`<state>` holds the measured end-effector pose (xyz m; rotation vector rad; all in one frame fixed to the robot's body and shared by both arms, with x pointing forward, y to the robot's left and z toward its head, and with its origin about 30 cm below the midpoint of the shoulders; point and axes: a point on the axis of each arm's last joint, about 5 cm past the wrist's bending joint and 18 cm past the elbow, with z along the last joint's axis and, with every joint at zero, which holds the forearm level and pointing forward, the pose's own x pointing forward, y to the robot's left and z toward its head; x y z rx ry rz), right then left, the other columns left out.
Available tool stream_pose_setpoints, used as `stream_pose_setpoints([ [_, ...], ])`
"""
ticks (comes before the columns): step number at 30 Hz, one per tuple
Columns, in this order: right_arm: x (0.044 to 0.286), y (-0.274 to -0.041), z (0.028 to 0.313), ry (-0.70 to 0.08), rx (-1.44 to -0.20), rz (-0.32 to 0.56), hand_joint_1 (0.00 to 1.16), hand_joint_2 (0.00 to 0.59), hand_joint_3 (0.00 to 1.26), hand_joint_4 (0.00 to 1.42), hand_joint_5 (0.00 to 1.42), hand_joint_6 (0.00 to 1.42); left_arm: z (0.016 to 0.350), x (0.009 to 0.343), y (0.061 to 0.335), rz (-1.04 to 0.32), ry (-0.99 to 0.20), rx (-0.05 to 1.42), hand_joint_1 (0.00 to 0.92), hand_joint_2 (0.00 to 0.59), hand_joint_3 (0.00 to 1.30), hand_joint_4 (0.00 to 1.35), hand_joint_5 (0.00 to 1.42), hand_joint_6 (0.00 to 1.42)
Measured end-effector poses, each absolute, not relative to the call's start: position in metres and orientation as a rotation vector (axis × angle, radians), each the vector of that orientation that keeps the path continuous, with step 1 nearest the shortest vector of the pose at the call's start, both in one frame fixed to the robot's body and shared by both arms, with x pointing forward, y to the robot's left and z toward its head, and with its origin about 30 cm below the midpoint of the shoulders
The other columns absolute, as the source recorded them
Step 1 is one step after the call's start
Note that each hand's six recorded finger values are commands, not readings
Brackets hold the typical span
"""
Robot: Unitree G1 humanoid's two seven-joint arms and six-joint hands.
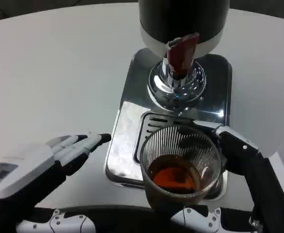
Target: Grasp the cup under the faucet to collect the drink, then remove the cup.
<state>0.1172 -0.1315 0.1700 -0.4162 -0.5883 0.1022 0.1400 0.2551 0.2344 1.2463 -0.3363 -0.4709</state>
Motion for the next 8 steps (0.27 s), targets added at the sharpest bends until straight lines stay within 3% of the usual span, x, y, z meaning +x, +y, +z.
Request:
stream_pose_setpoints([
  [8, 0.1171, -0.1315, 0.17, -0.587, -0.417, 0.105, 0.86, 0.169, 0.9, 1.01, 1.24, 1.02, 0.2342, 0.1398, 0.2552, -0.472, -0.335, 1.245, 0.0, 0.079, 0.0, 0.0, 0.0, 0.0],
])
